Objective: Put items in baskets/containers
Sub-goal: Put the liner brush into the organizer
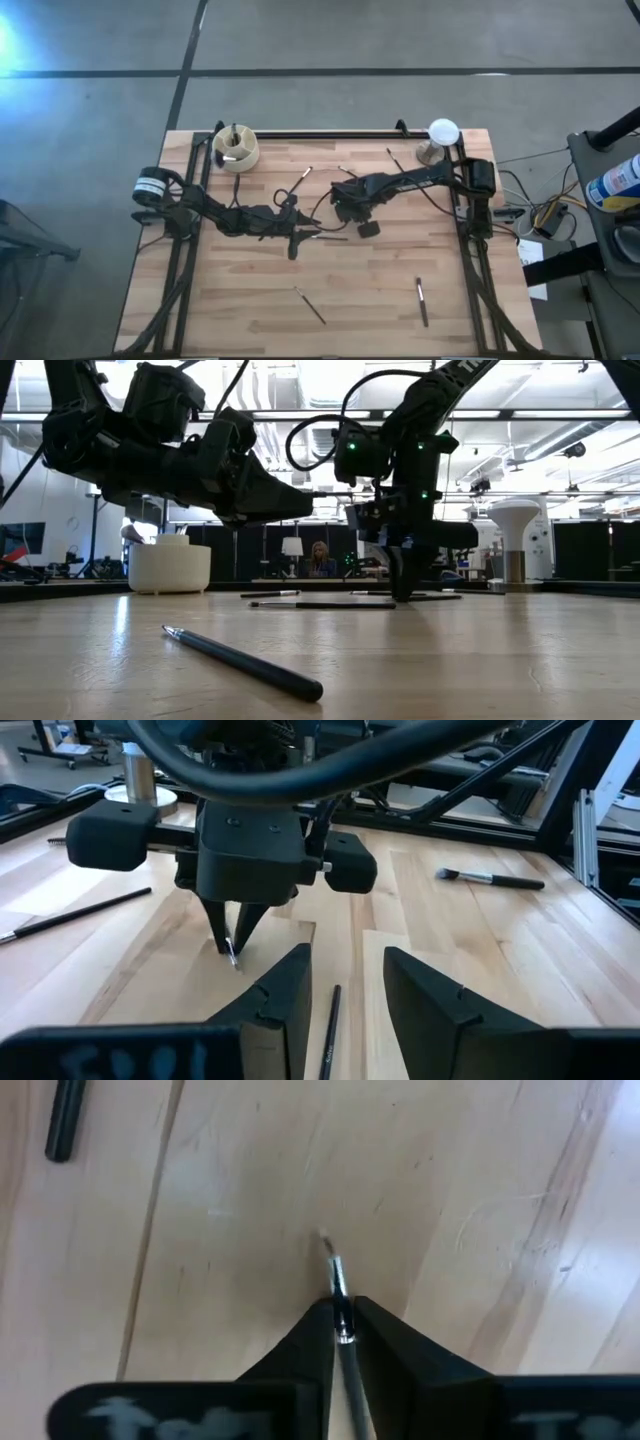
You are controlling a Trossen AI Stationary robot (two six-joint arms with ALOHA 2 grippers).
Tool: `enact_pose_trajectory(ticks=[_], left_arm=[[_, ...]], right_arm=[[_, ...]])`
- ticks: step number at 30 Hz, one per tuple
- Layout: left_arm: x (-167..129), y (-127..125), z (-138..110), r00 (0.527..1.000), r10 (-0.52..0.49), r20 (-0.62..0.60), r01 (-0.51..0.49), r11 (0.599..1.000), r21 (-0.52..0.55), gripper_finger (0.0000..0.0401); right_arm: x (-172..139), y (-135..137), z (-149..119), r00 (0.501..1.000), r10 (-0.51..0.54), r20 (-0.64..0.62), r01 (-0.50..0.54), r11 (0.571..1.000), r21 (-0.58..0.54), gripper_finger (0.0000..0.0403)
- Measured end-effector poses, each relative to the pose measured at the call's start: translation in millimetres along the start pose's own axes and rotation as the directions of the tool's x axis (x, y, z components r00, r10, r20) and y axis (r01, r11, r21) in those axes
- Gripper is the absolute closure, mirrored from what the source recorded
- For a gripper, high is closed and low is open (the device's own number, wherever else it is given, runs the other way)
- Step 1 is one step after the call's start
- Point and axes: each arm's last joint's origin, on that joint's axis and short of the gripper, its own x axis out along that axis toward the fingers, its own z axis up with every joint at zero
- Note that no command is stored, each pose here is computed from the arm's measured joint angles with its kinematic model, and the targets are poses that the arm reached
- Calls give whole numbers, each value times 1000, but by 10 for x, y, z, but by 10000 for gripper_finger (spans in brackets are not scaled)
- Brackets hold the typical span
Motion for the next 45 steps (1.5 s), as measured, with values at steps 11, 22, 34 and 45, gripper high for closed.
enact_pose_trajectory(ticks=[11, 22, 34, 45], left_arm=[[44, -7, 56, 1000, 20, 19, -19, 999, -30, 282], [31, 25, 88, 987, 146, 73, -143, 989, -48, 281], [16, -37, 237, 978, -11, 211, 1, 999, 51, 281], [170, -110, 511, 952, -58, 300, 32, 995, 93, 281]], right_arm=[[-255, 20, -80, 988, -66, 142, 51, 993, 109, 389], [-438, 197, -496, 860, -220, 460, 105, 959, 262, 390], [-1041, 553, -710, 365, -325, 872, 41, 942, 334, 391], [-1224, 888, -587, 38, -238, 971, -14, 971, 239, 390]])
